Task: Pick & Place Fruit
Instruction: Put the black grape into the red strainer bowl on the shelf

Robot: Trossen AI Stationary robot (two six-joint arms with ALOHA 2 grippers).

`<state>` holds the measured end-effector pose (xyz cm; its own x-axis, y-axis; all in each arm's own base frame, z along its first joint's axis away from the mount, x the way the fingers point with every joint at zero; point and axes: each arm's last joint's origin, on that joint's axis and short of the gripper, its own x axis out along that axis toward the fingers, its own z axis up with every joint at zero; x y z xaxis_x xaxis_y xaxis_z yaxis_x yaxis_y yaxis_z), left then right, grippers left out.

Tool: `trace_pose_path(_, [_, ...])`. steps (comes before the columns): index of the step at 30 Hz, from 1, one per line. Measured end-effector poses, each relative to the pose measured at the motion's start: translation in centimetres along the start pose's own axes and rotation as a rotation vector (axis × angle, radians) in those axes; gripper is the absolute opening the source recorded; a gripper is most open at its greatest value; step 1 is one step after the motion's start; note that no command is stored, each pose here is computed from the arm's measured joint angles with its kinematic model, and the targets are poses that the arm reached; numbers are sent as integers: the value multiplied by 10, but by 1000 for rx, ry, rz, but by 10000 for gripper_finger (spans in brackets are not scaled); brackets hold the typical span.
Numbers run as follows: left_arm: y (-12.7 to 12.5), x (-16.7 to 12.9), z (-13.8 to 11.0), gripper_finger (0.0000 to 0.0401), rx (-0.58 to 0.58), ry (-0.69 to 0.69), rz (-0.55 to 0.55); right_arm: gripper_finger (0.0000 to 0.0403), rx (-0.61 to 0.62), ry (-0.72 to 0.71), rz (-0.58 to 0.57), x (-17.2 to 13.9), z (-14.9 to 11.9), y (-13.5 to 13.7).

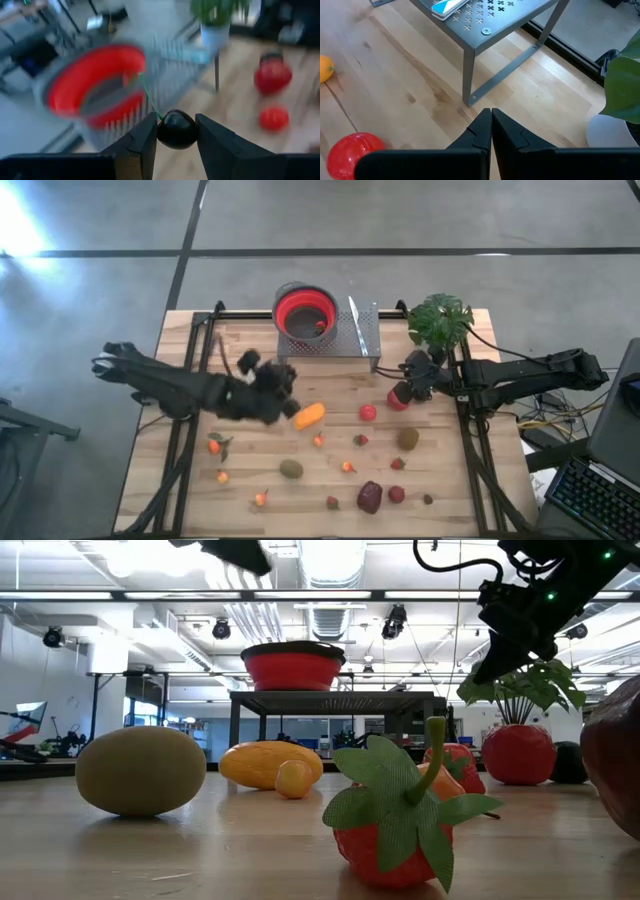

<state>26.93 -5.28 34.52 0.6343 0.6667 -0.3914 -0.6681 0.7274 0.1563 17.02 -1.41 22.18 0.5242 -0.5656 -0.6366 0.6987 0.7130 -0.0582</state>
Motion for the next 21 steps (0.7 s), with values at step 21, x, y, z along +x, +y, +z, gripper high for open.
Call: trace_pose_path(21, [110,99,91,126,-115,-43,6,8,-18,-3,2,0,0,0])
